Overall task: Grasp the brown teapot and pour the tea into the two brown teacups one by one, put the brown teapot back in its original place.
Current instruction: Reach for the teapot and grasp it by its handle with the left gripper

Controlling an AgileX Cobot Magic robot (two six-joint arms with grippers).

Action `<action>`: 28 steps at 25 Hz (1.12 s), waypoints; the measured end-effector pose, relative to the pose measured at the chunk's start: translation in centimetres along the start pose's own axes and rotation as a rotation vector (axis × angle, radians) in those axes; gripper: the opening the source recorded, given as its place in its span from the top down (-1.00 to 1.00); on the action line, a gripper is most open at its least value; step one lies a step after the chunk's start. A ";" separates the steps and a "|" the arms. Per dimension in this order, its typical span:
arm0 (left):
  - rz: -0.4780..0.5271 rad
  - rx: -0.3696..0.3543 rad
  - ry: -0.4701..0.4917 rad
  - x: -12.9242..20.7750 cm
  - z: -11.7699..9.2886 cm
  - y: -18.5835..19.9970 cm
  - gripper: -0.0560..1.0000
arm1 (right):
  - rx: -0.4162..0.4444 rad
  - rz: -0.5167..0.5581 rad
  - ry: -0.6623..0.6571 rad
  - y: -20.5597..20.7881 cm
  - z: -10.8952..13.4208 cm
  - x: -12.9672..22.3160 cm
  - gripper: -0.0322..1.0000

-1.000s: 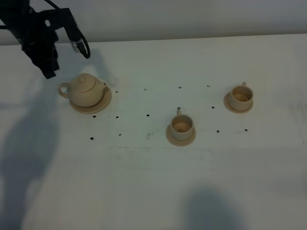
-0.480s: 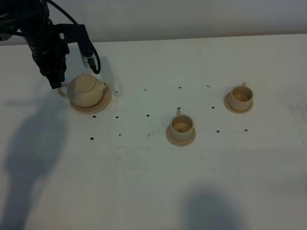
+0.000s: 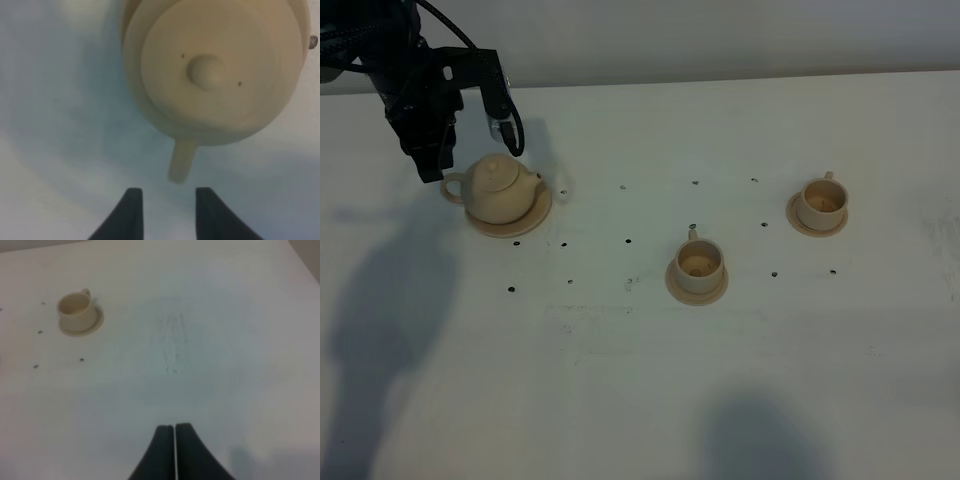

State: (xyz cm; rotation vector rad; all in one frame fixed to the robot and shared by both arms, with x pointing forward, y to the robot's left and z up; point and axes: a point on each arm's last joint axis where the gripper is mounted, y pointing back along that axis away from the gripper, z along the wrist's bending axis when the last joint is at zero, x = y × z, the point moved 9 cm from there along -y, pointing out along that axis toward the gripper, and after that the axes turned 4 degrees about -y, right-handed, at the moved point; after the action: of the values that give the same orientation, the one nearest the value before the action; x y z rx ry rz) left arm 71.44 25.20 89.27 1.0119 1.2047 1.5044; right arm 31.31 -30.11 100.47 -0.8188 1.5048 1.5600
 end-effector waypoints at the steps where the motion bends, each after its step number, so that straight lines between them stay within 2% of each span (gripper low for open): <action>1: 0.000 -0.001 -0.005 0.0 0.0 0.0 0.24 | 0.000 0.000 0.000 0.0 0.0 0.0 0.98; 13: 0.010 0.028 -0.016 -0.1 -0.3 -1.5 0.18 | 0.000 0.000 0.000 0.0 0.0 0.0 0.98; 28: -0.006 -0.004 -0.028 -0.8 0.2 -1.9 0.18 | 0.000 0.000 0.000 0.0 0.0 0.0 0.98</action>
State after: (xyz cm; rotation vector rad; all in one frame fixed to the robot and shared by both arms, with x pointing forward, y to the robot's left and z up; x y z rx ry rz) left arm 72.15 24.61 87.39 1.0222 1.1836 1.4828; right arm 31.31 -30.11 100.47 -0.8188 1.5048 1.5600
